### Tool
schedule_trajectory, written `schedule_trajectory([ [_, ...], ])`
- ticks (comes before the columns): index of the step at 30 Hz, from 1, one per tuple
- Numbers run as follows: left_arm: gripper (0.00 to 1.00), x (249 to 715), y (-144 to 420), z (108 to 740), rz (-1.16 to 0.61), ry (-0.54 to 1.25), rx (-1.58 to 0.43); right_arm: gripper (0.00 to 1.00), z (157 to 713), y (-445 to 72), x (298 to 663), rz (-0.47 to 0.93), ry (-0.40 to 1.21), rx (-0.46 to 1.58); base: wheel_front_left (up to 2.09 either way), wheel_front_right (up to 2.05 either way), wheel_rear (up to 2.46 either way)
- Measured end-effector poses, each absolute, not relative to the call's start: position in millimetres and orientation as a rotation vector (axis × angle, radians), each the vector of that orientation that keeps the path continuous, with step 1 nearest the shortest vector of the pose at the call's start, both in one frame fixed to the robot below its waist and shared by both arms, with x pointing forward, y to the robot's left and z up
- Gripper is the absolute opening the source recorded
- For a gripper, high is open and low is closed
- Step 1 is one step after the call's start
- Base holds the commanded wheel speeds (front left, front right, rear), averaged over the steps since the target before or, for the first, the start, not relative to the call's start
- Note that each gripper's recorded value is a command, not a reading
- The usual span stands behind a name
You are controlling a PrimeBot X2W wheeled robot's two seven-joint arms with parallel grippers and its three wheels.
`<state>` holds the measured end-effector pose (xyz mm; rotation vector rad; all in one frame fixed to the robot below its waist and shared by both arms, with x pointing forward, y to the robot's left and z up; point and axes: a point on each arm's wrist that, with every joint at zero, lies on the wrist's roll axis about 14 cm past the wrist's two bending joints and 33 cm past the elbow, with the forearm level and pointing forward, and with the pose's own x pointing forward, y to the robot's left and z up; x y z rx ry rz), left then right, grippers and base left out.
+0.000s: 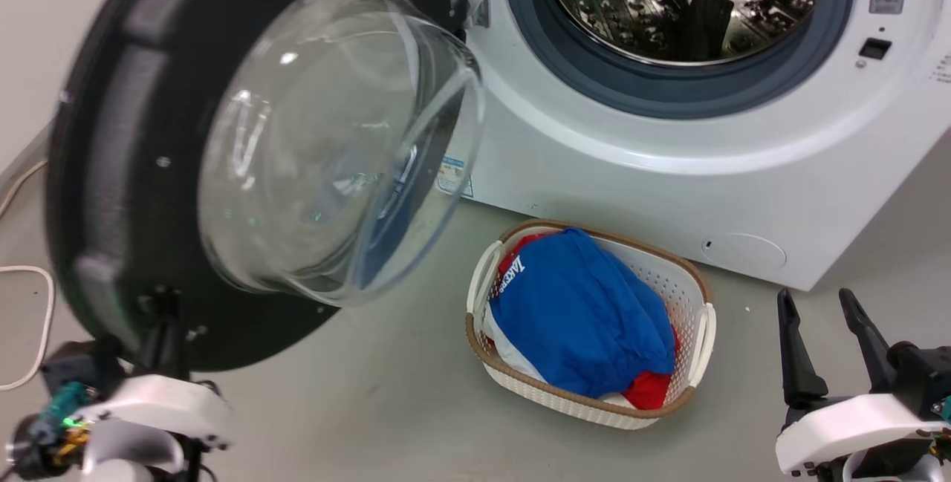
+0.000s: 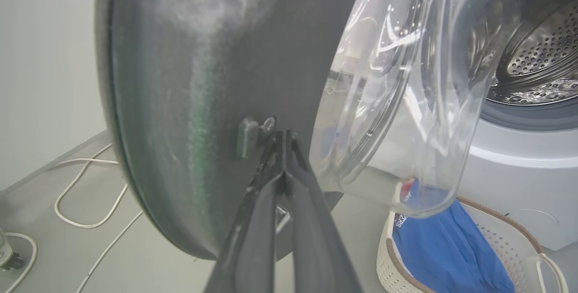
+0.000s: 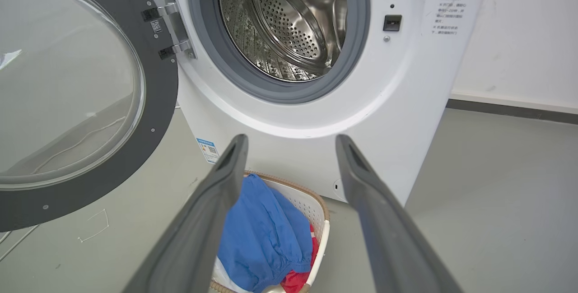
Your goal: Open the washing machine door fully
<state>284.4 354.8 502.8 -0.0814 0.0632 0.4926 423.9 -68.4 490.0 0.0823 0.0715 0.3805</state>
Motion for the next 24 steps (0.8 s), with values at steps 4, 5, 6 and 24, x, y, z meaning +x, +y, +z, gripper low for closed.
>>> schedule_trajectory([
  [4,0.00,288.3,385.0,502.3,0.542,0.077,-0.054,1.00,487.7,-74.0,427.8,0.363,0.074,0.085,0.00,0.00,0.00],
  [5,0.00,288.3,393.8,503.3,0.559,0.075,-0.047,1.00,486.6,-75.3,428.4,0.359,0.076,0.085,0.00,0.00,0.00],
  [6,0.00,288.6,401.8,503.5,0.572,0.079,-0.041,1.00,485.0,-76.8,428.7,0.355,0.080,0.085,0.00,0.00,0.00],
  [24,0.00,314.7,474.1,514.5,0.653,0.082,-0.029,1.00,479.5,-81.0,441.9,0.335,0.083,0.086,0.00,0.00,0.00],
])
